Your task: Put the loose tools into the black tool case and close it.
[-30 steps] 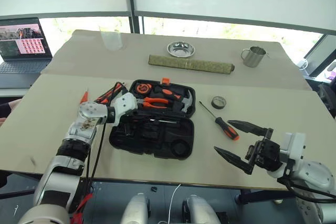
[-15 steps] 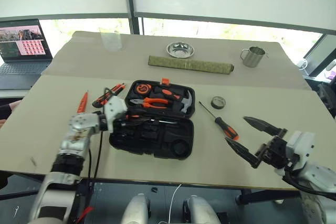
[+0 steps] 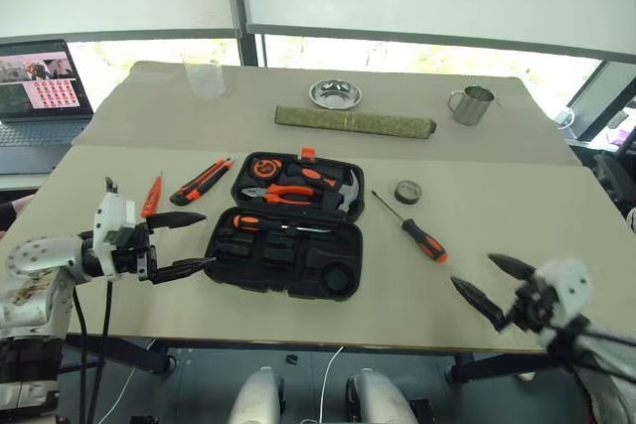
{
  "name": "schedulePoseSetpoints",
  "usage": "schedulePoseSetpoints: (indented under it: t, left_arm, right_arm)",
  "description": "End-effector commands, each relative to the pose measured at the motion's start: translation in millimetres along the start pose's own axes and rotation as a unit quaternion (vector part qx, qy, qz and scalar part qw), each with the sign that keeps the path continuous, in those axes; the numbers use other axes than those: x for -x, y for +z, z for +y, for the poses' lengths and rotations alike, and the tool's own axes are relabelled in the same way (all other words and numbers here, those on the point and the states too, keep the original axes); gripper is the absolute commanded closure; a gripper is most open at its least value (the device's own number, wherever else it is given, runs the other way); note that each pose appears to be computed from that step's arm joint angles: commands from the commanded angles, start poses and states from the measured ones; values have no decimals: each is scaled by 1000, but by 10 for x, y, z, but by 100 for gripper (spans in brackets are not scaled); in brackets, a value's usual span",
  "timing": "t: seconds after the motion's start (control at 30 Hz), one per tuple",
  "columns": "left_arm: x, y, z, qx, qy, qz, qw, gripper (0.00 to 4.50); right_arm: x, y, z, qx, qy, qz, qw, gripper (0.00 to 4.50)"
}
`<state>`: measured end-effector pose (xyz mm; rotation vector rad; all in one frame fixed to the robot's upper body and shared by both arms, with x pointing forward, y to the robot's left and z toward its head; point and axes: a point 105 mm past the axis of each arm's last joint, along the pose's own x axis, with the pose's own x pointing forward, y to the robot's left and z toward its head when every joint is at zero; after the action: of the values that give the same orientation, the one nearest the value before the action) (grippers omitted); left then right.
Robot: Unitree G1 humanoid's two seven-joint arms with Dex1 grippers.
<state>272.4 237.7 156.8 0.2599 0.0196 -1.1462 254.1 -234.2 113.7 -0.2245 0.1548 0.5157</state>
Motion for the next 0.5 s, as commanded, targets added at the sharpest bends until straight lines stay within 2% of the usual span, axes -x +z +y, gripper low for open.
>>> schedulePoseSetpoints:
  t: [0.03, 0.23, 0.33, 0.5]
  left_arm:
    - [-12, 153, 9, -31, 2, -10, 999, 9]
    - [-123, 259, -71, -28, -13, -31, 999, 9]
    - [-161, 319, -104, -30, -19, -32, 999, 0]
    - [-190, 377, -148, -34, -20, -37, 999, 0]
  right_arm:
    - [-341, 150, -13, 20, 24, 68, 997, 0]
    - [-704, 49, -101, 13, 42, 171, 984, 0]
    - [-780, -2, -128, 8, 36, 206, 978, 68]
    - [-753, -51, -143, 13, 32, 227, 973, 236]
